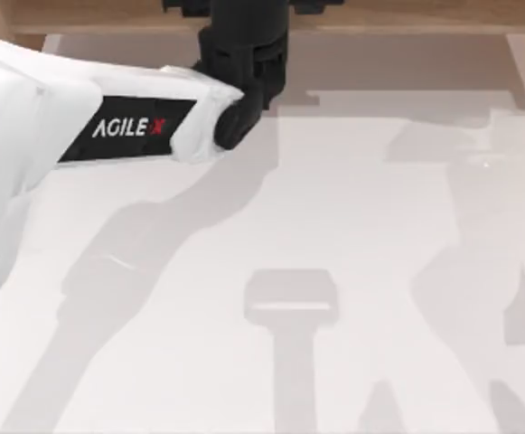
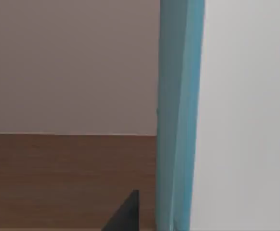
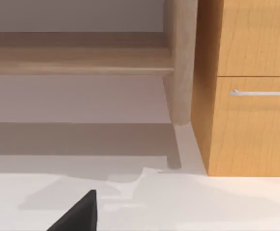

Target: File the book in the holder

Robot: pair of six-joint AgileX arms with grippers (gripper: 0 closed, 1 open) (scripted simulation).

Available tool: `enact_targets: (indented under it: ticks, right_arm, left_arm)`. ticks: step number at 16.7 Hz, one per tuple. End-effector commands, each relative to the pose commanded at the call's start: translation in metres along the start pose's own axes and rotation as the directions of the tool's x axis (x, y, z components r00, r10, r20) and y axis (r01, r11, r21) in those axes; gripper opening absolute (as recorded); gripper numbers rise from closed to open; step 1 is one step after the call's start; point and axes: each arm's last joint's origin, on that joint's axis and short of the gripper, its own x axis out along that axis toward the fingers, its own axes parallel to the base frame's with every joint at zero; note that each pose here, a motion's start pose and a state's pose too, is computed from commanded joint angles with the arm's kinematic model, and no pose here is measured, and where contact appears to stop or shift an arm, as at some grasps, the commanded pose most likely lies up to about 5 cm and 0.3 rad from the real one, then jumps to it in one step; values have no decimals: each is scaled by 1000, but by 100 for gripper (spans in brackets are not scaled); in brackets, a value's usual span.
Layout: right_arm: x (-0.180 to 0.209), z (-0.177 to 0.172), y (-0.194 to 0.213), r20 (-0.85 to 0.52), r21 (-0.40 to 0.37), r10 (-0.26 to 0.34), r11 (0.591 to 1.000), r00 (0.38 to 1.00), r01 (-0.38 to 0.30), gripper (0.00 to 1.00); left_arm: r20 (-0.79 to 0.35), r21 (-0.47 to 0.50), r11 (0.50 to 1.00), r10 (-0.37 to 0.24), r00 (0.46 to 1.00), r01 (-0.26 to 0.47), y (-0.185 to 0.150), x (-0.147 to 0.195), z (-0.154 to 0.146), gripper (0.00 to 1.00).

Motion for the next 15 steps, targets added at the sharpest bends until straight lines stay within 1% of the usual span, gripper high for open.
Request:
enact_targets:
  ticks: [7,8,15]
  right_arm:
    - [0,0,0,0,0,0,1000,1000,0,100]
    - [0,0,0,0,0,0,1000,1000,0,100]
    - [0,0,0,0,0,0,1000,1000,0,100]
  left_arm:
    - [0,0,1000,0,1000,0,0,0,0,2]
    - [0,0,1000,0,1000,0,0,0,0,0]
    - [0,0,1000,0,1000,0,0,0,0,0]
